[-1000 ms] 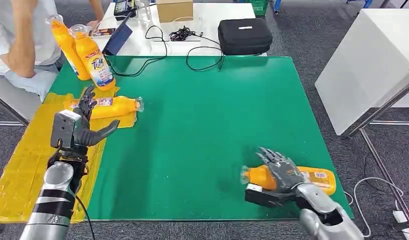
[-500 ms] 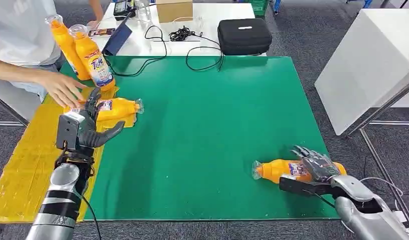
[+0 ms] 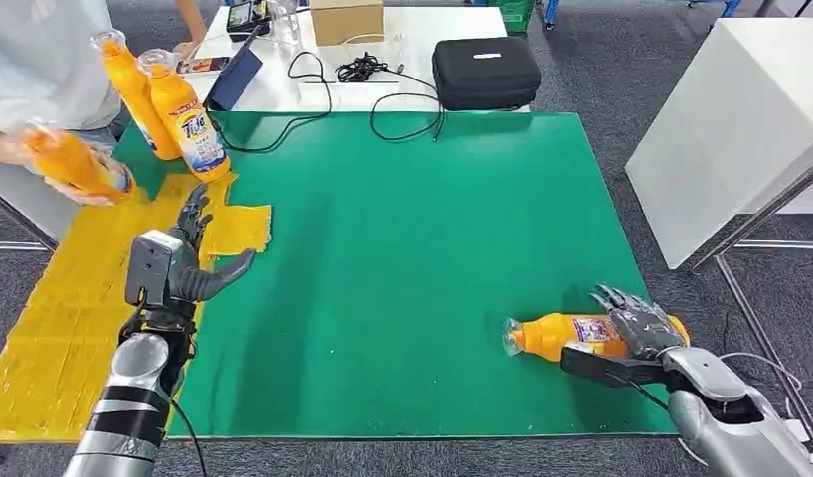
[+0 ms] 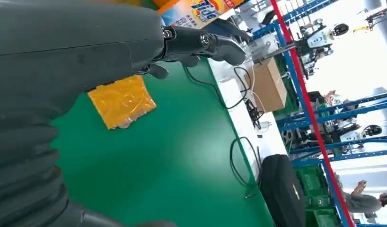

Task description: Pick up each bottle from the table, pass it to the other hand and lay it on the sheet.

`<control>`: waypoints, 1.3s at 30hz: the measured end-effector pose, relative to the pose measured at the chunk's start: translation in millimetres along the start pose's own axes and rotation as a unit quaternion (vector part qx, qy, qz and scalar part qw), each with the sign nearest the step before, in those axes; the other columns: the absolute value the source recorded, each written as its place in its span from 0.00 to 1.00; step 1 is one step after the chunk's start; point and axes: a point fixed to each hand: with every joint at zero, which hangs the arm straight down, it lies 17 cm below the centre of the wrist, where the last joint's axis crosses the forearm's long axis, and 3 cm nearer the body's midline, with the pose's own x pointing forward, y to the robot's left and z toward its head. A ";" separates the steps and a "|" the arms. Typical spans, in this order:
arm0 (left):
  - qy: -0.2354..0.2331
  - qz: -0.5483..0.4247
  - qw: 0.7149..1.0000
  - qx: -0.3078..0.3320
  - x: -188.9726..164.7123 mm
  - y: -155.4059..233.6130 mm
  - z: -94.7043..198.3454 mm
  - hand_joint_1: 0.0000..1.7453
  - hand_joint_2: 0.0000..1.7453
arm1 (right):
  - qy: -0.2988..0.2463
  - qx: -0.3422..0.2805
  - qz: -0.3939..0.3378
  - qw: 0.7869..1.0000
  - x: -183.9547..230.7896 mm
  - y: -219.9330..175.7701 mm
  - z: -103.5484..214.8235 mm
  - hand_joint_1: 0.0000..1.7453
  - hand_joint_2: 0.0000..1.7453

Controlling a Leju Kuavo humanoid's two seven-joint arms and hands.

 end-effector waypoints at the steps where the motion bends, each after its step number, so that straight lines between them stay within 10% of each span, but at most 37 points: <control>1: 0.000 0.000 1.000 0.000 -0.2 -0.4 0.3 0.00 1.00 | 0.000 0.002 -0.002 1.000 -0.8 0.6 0.4 1.00 1.00; 25: 0.012 0.004 1.000 -0.004 -6.0 -8.6 2.2 0.00 1.00 | 0.003 -0.045 -0.012 0.999 12.7 -12.0 -14.9 1.00 1.00; 39: 0.010 0.033 0.999 -0.041 6.5 -36.2 9.8 0.00 1.00 | -0.068 -0.242 -0.275 0.928 128.3 -95.1 -25.8 1.00 1.00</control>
